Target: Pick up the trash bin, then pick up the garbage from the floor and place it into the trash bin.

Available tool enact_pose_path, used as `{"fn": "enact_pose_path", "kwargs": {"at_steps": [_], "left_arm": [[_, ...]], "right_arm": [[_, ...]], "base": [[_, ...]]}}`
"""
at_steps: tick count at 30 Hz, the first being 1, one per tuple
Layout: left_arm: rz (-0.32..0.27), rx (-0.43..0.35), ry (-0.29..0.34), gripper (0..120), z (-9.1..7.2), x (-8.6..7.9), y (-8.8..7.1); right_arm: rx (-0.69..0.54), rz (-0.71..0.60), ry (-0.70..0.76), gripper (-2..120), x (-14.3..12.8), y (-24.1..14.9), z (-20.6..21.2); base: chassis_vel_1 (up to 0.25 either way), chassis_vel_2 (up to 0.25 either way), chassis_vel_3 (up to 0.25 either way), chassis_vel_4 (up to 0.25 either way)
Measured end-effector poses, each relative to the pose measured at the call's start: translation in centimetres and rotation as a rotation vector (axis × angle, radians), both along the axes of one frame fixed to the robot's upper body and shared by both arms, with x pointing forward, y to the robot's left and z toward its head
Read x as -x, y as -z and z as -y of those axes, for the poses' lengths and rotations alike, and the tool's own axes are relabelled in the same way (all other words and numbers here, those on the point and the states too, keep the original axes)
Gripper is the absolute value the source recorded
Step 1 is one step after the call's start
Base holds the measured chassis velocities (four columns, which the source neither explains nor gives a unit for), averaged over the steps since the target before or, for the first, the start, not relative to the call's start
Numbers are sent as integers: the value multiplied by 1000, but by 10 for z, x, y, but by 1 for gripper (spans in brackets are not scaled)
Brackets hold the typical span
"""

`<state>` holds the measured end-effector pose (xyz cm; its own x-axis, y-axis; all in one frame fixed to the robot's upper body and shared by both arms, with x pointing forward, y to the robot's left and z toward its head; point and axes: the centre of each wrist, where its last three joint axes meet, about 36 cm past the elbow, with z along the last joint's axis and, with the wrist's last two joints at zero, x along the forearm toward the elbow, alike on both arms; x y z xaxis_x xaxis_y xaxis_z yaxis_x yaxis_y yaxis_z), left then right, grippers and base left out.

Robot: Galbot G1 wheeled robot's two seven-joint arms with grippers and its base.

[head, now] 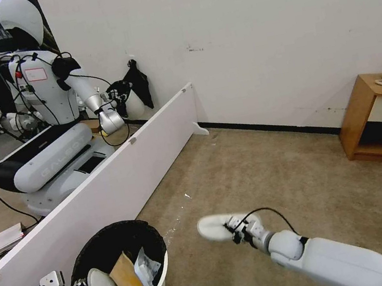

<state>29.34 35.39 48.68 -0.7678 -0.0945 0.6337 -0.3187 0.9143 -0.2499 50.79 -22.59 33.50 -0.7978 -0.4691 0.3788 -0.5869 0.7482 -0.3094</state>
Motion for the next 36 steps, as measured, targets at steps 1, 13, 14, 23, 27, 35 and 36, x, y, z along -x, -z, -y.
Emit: {"fn": "enact_pose_path", "kwargs": {"at_steps": [1, 13, 14, 23, 27, 35, 36], "left_arm": [[0, 0, 0, 2, 0, 0, 0], [13, 26, 25, 2, 5, 0, -6], [17, 30, 30, 2, 6, 0, -8], [21, 35, 53, 2, 10, 0, -12], [18, 40, 65, 2, 14, -2, -12], [18, 45, 86, 2, 20, -4, -11], [17, 45, 87, 2, 20, -4, -11]], "right_arm": [[0, 0, 0, 0, 0, 0, 0], [-380, 301, -71, 0, -3, -142, -13], [-428, 316, -91, 0, 0, -155, -20], [-639, 327, -204, 0, 21, -198, -61], [-804, 274, -331, 0, 39, -216, -96], [-948, 190, -458, 0, 45, -206, -130], [-965, 178, -470, 0, 46, -207, -135]], "base": [[0, 0, 0, 0], [0, 0, 0, 0], [0, 0, 0, 0], [0, 0, 0, 0], [0, 0, 0, 0], [0, 0, 0, 0], [0, 0, 0, 0]]}}
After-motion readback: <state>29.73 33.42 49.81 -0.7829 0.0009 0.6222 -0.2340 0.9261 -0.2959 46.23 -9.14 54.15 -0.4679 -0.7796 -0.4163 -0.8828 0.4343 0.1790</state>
